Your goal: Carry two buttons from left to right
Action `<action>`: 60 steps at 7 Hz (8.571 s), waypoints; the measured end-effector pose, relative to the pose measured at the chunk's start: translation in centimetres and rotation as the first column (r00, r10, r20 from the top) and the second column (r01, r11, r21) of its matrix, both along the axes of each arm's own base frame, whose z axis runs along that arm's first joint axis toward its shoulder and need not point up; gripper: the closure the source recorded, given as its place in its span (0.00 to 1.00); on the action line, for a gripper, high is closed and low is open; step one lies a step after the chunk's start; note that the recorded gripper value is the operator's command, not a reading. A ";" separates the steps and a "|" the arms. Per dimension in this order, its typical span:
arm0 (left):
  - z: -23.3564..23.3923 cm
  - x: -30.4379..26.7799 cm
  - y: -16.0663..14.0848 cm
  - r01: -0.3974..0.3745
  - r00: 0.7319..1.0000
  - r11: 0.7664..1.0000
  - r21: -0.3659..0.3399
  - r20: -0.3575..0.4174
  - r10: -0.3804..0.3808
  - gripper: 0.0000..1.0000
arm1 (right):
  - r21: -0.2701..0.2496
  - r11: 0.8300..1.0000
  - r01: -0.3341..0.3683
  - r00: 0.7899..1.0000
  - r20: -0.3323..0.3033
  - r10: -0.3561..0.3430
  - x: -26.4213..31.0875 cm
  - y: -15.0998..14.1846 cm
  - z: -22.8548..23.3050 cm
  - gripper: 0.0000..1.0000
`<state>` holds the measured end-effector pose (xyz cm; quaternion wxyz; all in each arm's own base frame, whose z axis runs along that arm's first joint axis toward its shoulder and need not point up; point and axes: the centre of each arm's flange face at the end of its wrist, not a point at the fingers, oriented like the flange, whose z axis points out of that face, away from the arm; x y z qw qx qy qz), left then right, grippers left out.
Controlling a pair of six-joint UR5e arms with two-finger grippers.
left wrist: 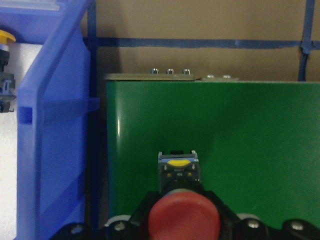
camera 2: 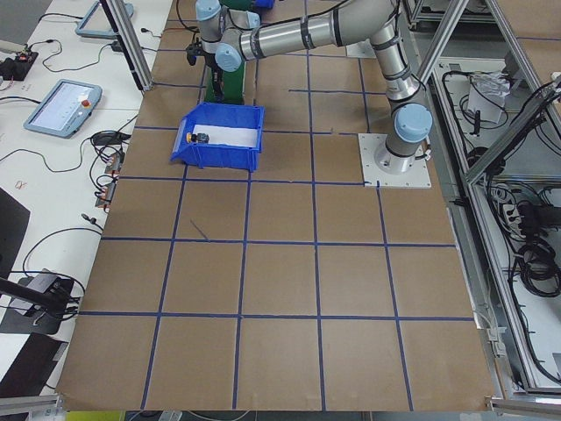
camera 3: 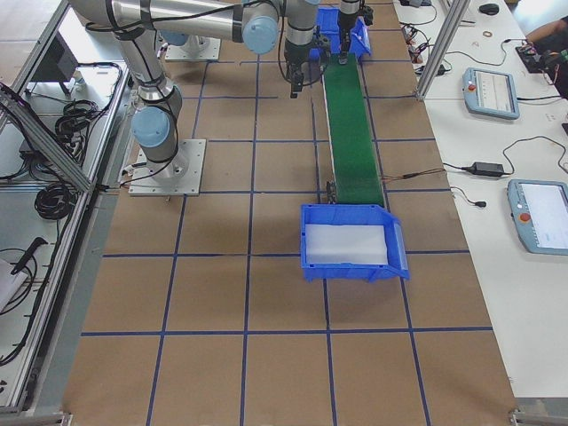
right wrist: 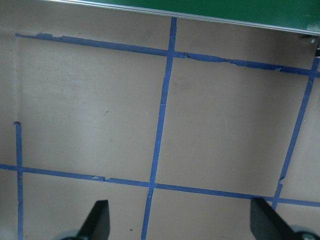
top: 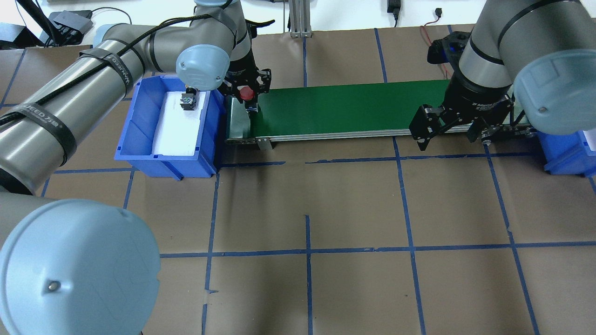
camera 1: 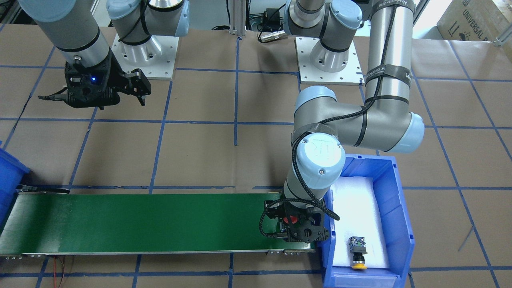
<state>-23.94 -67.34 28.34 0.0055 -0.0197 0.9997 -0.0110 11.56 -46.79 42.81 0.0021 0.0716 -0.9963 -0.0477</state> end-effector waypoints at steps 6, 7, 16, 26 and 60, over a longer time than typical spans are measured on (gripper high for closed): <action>5.0 0.1 2.6 0.025 0.999 1.000 -0.011 -0.023 -0.025 0.00 | 0.012 1.000 0.006 1.000 0.006 -0.007 0.1 0.2 0.0 0.00; 6.8 0.3 3.7 0.026 0.999 1.000 -0.014 -0.024 -0.026 0.00 | 0.019 1.000 0.008 1.000 0.007 -0.009 0.1 0.3 -0.1 0.00; 12.3 10.4 6.0 0.112 0.994 0.993 -0.026 0.020 -0.112 0.00 | 0.037 0.999 0.012 1.000 0.008 -0.013 0.1 0.9 0.1 0.00; -0.1 18.1 -2.4 0.083 0.997 0.996 -0.026 0.012 -0.083 0.00 | 0.046 0.999 0.015 1.000 0.011 -0.016 -0.7 0.4 -1.0 0.00; 13.2 10.5 10.9 -0.011 1.000 0.998 0.063 -0.024 0.012 0.69 | -0.076 0.986 0.148 0.989 0.031 -0.146 2.5 -11.9 -0.6 0.00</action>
